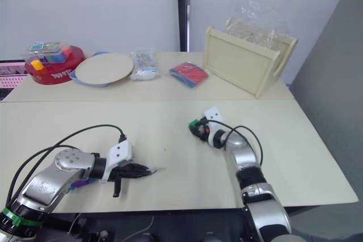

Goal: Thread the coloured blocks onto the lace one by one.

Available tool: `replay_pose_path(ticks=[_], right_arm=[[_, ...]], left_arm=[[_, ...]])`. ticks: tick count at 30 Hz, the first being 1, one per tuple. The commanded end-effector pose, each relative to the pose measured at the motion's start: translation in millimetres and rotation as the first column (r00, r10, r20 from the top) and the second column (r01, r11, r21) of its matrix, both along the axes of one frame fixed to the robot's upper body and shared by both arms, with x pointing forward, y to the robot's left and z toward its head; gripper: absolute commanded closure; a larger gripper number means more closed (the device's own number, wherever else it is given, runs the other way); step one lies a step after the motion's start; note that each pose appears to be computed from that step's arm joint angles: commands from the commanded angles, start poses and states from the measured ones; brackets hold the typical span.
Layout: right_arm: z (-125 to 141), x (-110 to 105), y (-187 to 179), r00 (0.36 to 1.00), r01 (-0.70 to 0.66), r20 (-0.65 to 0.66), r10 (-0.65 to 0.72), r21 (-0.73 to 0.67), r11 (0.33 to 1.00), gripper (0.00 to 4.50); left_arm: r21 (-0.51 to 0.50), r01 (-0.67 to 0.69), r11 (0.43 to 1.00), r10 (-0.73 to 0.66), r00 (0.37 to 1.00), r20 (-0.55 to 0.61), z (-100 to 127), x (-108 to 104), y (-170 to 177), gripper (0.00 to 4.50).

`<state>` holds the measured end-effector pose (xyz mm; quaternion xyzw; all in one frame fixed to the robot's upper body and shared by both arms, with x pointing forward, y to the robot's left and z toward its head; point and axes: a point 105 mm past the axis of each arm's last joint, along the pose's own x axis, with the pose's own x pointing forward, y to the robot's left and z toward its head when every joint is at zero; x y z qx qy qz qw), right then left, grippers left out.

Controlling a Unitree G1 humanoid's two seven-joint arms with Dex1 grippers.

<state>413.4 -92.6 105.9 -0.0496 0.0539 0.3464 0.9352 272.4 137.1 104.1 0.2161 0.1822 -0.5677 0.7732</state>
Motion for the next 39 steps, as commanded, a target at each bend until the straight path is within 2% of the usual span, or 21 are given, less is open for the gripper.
replay_pose_path(ticks=[1, 4, 8, 13, 15, 18, 23, 27, 28, 34, 35, 37, 39], right_arm=[[1, -9, 9, 1.0, -0.013, 0.013, 0.013, 0.055, 0.998, 3.31], [6, -23, 13, 0.998, 0.015, 0.056, -0.02, 0.089, 0.996, 3.3], [20, -71, 27, 0.982, 0.105, 0.144, -0.123, 0.127, 0.986, 3.3], [12, -118, 34, 0.957, 0.249, 0.136, -0.257, 0.075, 0.966, 3.3], [10, -127, 31, 0.936, 0.317, 0.144, -0.321, 0.049, 0.947, 3.3], [-8, -136, 22, 0.908, 0.415, 0.055, -0.416, 0.04, 0.909, 3.3], [-29, -149, 21, 0.89, 0.455, -0.04, -0.455, -0.011, 0.89, 3.3], [-34, -150, 20, 0.887, 0.457, -0.074, -0.456, -0.014, 0.89, 3.3], [-30, -149, 20, 0.889, 0.454, -0.063, -0.453, 0.001, 0.891, 2.27], [-6, -147, 9, 0.924, 0.381, 0.019, -0.382, 0.043, 0.924, 0.21], [0, -147, 5, 0.939, 0.34, 0.033, -0.342, 0.046, 0.939, 0.01], [9, -148, 3, 0.967, 0.25, 0.041, -0.252, 0.051, 0.967, 0.01], [17, -152, 3, 0.999, 0.04, 0.01, -0.04, 0.029, 0.999, 0.01]], left_arm=[[-0.016, 0.014, 1.0, -0.013, 1.0, 0.019, 8, -2, -3, 4.5], [-0.016, 0.017, 1.0, -0.017, 1.0, 0.017, 8, -3, -4, 4.5], [-0.021, 0.015, 1.0, -0.014, 1.0, 0.028, 9, -1, -5, 4.5], [-0.027, 0.022, 0.999, -0.021, 0.999, 0.032, 9, 3, -8, 4.5], [-0.028, 0.023, 0.999, -0.022, 0.999, 0.031, 9, 6, -8, 4.5], [-0.024, 0.032, 0.999, -0.032, 0.999, 0.026, 7, 9, -12, 4.5], [-0.016, 0.059, 0.998, -0.059, 0.998, 0.021, 6, 8, -16, 4.5], [-0.013, 0.067, 0.998, -0.067, 0.998, 0.019, 7, 11, -17, 4.5], [-0.013, 0.069, 0.998, -0.069, 0.997, 0.018, 7, 11, -17, 4.5], [-0.017, 0.072, 0.997, -0.072, 0.997, 0.017, 10, 11, -20, 4.5], [-0.014, 0.077, 0.997, -0.077, 0.997, 0.016, 10, 10, -20, 4.5], [-0.007, 0.085, 0.996, -0.085, 0.996, 0.016, 10, 8, -20, 4.5], [0.004, 0.098, 0.995, -0.098, 0.995, 0.02, 10, 6, -22, 4.5]])
